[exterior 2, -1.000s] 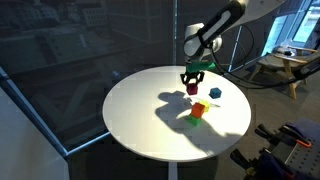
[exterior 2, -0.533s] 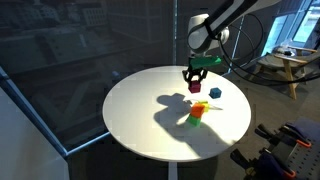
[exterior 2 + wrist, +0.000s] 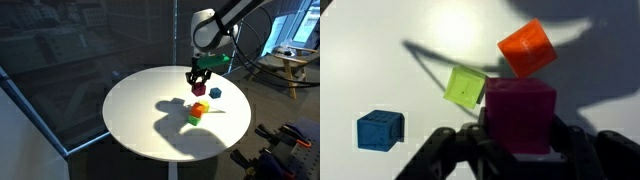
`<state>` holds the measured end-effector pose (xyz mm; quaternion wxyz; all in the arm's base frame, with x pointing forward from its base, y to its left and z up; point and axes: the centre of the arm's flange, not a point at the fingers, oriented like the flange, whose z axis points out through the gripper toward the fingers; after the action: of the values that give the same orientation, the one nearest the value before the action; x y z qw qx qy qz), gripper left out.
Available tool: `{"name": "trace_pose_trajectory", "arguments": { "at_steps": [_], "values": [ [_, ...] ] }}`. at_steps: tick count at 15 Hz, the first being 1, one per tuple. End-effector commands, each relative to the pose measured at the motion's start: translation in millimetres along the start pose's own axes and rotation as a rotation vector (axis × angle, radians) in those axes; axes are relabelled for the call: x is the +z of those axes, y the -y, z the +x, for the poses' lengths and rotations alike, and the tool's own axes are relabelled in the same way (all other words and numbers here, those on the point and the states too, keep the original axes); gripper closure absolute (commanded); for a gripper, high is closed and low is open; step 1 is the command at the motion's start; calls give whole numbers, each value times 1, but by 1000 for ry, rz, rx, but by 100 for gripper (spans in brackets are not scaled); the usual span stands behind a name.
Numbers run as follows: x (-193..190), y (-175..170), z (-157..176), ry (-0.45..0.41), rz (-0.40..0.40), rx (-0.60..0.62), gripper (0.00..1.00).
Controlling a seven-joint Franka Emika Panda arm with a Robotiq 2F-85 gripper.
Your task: Pick up the pink block and put it on the orange block
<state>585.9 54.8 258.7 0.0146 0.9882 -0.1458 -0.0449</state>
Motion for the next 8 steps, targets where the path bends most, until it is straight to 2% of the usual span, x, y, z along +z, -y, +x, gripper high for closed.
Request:
{"name": "trace_pose_trajectory", "arguments": {
  "at_steps": [1, 8],
  "values": [
    [-5, 3, -26, -14, -16, -93, 70],
    [7, 22, -50, 2, -47, -203, 70]
  ]
}}
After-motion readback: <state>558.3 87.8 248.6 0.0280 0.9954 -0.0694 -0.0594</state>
